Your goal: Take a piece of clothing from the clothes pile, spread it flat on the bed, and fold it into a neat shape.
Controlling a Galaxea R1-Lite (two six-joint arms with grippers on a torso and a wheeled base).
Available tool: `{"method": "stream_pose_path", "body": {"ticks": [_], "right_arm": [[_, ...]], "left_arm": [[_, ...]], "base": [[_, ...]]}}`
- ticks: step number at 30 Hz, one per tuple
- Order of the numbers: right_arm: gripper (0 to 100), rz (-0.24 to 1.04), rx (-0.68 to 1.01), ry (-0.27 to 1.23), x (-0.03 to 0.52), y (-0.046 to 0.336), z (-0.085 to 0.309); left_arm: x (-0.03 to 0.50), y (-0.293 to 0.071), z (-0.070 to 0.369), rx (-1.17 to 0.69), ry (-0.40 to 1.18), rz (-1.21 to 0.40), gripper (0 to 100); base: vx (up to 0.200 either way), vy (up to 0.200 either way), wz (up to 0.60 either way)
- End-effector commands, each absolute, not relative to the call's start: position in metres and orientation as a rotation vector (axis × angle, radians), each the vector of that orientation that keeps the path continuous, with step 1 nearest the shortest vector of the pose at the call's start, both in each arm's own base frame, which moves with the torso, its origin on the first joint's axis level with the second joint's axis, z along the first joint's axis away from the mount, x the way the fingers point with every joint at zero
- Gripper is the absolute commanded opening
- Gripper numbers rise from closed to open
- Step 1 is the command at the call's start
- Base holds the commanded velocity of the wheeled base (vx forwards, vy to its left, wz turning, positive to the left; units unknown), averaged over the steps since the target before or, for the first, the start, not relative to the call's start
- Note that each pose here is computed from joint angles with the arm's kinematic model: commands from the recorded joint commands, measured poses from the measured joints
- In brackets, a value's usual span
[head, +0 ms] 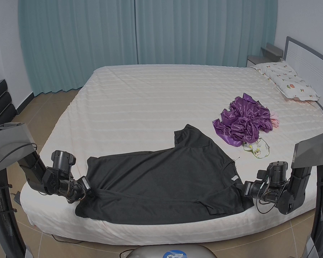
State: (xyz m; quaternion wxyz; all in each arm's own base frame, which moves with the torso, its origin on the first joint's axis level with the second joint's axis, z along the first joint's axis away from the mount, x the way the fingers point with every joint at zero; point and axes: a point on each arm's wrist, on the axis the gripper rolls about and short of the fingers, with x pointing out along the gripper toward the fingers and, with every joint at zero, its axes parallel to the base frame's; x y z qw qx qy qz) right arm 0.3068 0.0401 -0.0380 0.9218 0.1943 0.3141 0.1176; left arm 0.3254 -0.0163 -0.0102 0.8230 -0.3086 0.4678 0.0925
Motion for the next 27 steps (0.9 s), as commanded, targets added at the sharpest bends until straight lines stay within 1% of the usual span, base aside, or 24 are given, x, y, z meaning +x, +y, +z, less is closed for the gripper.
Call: {"method": "stream_pose_path", "body": {"ticks": [1, 7, 20, 21, 27], "right_arm": [[0, 0.224, 0.418, 0.634, 0.3078, 0.035, -0.0355], [0, 0.203, 0.479, 0.591, 0.309, 0.0313, -0.033], [0, 0.206, 0.485, 0.581, 0.3091, 0.0313, -0.0344], [100, 0.207, 0.485, 0.582, 0.3094, 0.0318, -0.0355], [100, 0.208, 0.508, 0.544, 0.3106, 0.0314, -0.0328]], "left_arm": [[0.3247, -0.0153, -0.0098, -0.654, 0.99, 0.209, 0], [0.324, -0.0138, -0.0123, -0.652, 0.99, 0.238, 0], [0.3214, -0.0122, -0.0103, -0.665, 0.985, 0.247, 0], [0.3214, -0.0122, -0.0108, -0.665, 0.987, 0.248, 100], [0.3215, -0.012, -0.0098, -0.674, 0.987, 0.238, 100]], "base": [[0.0, 0.0, 0.0], [0.0, 0.0, 0.0], [0.0, 0.0, 0.0], [0.0, 0.0, 0.0], [0.0, 0.0, 0.0]]}}
